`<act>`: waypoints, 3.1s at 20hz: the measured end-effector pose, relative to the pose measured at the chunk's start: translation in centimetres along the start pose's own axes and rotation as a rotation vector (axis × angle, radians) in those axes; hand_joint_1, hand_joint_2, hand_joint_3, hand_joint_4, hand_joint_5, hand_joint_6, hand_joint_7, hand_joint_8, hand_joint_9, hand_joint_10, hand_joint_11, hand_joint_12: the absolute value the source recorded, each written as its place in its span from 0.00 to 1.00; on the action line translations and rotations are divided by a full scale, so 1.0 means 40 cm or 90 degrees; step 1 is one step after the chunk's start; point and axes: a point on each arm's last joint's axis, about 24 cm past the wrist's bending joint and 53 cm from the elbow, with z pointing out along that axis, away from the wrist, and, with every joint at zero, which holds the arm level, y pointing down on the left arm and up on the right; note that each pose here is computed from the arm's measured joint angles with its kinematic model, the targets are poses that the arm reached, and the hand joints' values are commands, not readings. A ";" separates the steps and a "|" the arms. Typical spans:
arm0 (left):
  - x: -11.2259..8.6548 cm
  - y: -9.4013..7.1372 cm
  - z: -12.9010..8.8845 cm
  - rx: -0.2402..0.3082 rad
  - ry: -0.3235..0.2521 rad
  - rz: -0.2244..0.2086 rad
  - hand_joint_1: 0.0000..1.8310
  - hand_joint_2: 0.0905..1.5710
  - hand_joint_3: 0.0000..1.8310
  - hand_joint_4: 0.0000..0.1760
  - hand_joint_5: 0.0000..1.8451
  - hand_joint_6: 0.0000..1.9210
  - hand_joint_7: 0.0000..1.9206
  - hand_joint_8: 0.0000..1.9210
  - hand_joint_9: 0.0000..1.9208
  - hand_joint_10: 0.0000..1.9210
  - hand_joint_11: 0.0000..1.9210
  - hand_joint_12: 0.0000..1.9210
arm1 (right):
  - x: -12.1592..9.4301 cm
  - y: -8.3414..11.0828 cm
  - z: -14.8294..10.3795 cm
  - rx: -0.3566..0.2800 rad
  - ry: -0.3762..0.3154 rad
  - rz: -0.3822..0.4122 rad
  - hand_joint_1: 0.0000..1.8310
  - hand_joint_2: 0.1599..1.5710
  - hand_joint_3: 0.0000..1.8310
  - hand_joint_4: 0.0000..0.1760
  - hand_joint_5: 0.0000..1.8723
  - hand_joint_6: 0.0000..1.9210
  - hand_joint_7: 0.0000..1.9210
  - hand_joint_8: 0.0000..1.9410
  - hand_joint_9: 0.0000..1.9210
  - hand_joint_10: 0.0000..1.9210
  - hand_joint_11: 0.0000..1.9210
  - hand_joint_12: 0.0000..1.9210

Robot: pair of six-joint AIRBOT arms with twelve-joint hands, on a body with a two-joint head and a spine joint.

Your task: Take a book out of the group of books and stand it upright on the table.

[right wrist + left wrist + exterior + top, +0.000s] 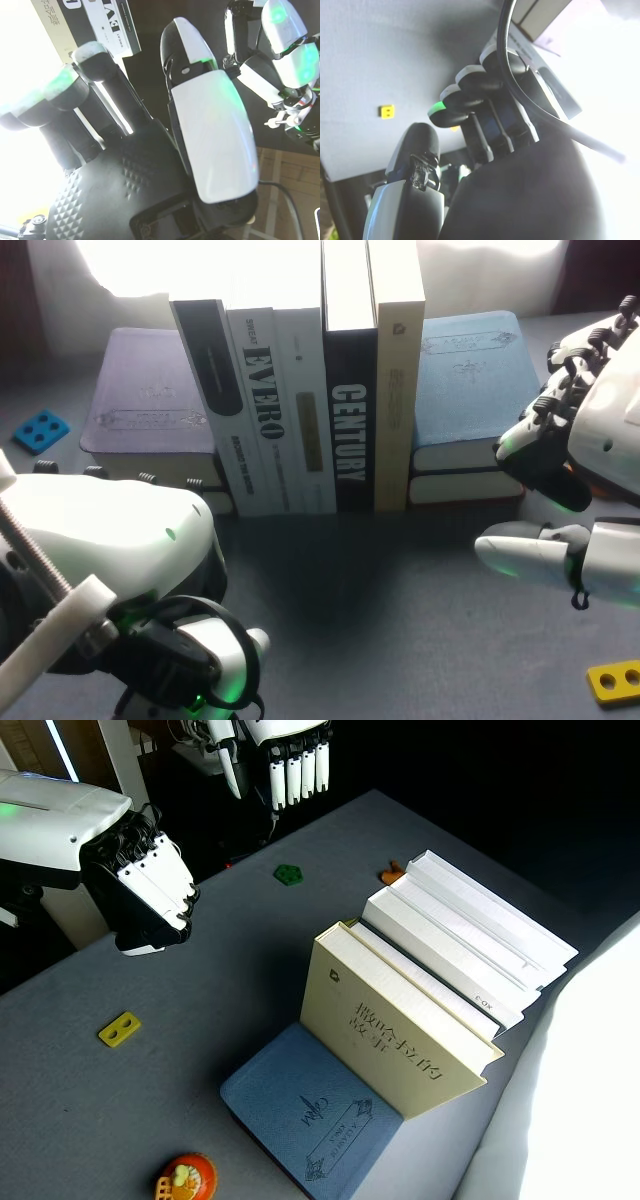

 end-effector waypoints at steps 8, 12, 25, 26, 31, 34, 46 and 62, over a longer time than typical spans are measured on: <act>-0.003 0.000 0.000 0.000 -0.003 0.002 0.03 0.92 0.00 0.00 0.00 0.00 0.00 0.00 0.01 0.00 0.00 0.14 | -0.007 -0.002 0.000 0.006 -0.008 -0.001 0.00 0.78 0.00 0.00 0.00 0.00 0.00 0.00 0.00 0.00 0.00 0.00; -0.003 0.001 0.001 -0.001 -0.002 0.001 0.00 0.90 0.00 0.00 0.02 0.00 0.02 0.00 0.01 0.00 0.00 0.09 | -0.048 -0.040 0.002 0.062 -0.062 0.016 0.06 0.78 0.00 0.00 0.00 0.00 0.00 0.00 0.00 0.00 0.00 0.00; -0.005 -0.002 -0.001 0.002 -0.002 -0.002 0.00 0.95 0.00 0.00 0.01 0.00 0.01 0.00 0.01 0.00 0.00 0.08 | -0.040 -0.070 0.051 0.136 -0.153 0.038 0.02 0.78 0.00 0.00 0.00 0.00 0.00 0.00 0.00 0.00 0.00 0.00; -0.005 -0.002 -0.001 0.002 -0.003 -0.002 0.00 0.95 0.00 0.00 0.01 0.00 0.01 0.00 0.00 0.00 0.00 0.08 | -0.042 -0.078 0.059 0.139 -0.160 0.039 0.02 0.78 0.00 0.00 0.00 0.00 0.00 0.00 0.00 0.00 0.00 0.00; -0.005 -0.002 -0.001 0.002 -0.002 -0.002 0.00 0.91 0.00 0.00 0.00 0.00 0.02 0.01 0.02 0.01 0.00 0.08 | -0.082 -0.099 0.095 0.144 -0.193 0.082 0.04 0.77 0.00 0.00 0.00 0.00 0.00 0.00 0.00 0.00 0.00 0.00; -0.005 -0.003 -0.001 0.002 -0.002 -0.002 0.00 0.85 0.00 0.00 0.00 0.00 0.02 0.00 0.01 0.00 0.00 0.04 | -0.103 -0.083 0.130 0.129 -0.201 0.111 0.01 0.77 0.00 0.19 0.17 0.04 0.01 0.00 0.00 0.00 0.00 0.00; -0.017 0.040 0.006 -0.041 -0.007 -0.011 0.00 0.85 0.00 0.00 0.00 0.00 0.01 0.00 0.01 0.00 0.00 0.08 | -0.111 -0.096 0.225 0.134 -0.212 0.147 0.03 0.77 0.00 0.03 0.34 0.06 0.04 0.00 0.00 0.00 0.00 0.00; -0.015 0.045 0.007 -0.046 -0.006 -0.012 0.00 0.85 0.00 0.00 0.01 0.00 0.02 0.00 0.01 0.00 0.00 0.06 | -0.160 -0.071 0.217 0.134 -0.240 0.113 0.01 0.78 0.00 0.01 0.37 0.05 0.03 0.00 0.00 0.00 0.00 0.00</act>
